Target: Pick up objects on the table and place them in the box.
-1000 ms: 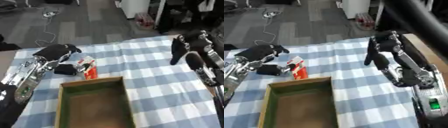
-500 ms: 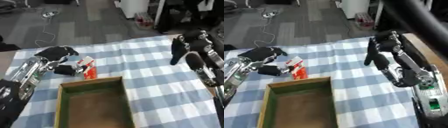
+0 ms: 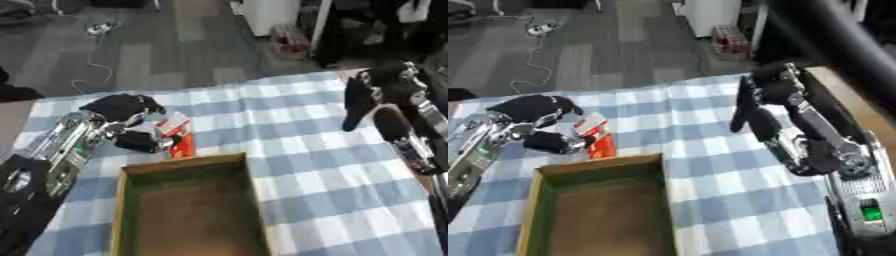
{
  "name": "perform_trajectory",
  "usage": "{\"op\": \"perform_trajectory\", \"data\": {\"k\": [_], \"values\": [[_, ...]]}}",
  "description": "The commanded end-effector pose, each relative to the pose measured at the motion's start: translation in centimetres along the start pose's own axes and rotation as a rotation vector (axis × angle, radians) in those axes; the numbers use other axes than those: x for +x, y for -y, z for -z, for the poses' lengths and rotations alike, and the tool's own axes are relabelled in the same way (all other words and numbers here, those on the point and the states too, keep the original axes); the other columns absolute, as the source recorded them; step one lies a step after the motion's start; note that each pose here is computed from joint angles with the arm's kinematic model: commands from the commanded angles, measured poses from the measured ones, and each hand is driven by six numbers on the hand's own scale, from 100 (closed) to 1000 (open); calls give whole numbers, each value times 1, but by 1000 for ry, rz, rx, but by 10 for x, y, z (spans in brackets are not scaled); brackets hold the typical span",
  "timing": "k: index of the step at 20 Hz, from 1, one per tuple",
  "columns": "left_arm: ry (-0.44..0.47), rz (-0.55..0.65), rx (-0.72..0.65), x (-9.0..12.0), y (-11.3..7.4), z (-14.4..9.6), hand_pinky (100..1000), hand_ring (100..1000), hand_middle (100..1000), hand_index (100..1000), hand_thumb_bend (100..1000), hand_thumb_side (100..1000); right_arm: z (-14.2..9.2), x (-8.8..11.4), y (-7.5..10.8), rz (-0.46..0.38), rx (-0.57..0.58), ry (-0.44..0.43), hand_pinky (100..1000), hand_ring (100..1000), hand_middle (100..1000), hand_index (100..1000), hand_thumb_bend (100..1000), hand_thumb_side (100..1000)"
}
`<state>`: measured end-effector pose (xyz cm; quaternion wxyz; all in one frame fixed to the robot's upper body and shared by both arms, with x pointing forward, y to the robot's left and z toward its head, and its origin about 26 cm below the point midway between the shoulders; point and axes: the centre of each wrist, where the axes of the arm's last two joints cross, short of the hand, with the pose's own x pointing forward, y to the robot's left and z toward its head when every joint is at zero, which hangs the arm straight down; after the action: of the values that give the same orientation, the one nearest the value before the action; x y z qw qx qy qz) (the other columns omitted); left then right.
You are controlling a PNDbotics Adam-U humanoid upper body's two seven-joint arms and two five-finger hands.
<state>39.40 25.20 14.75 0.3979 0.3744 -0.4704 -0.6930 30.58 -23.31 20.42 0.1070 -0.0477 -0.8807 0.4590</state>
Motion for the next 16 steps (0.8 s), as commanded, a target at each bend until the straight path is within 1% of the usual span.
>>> {"op": "perform_trajectory", "data": {"k": [1,16], "values": [[2,26,26,-1,-12,0,703,746,832,914,320,1000,7,3,6,-27,11,43,350,330,368,472,100,1000],[-20,26,-6,-6,-4,7,707,749,834,914,317,1000,7,3,6,-24,13,44,350,330,369,474,100,1000]]}}
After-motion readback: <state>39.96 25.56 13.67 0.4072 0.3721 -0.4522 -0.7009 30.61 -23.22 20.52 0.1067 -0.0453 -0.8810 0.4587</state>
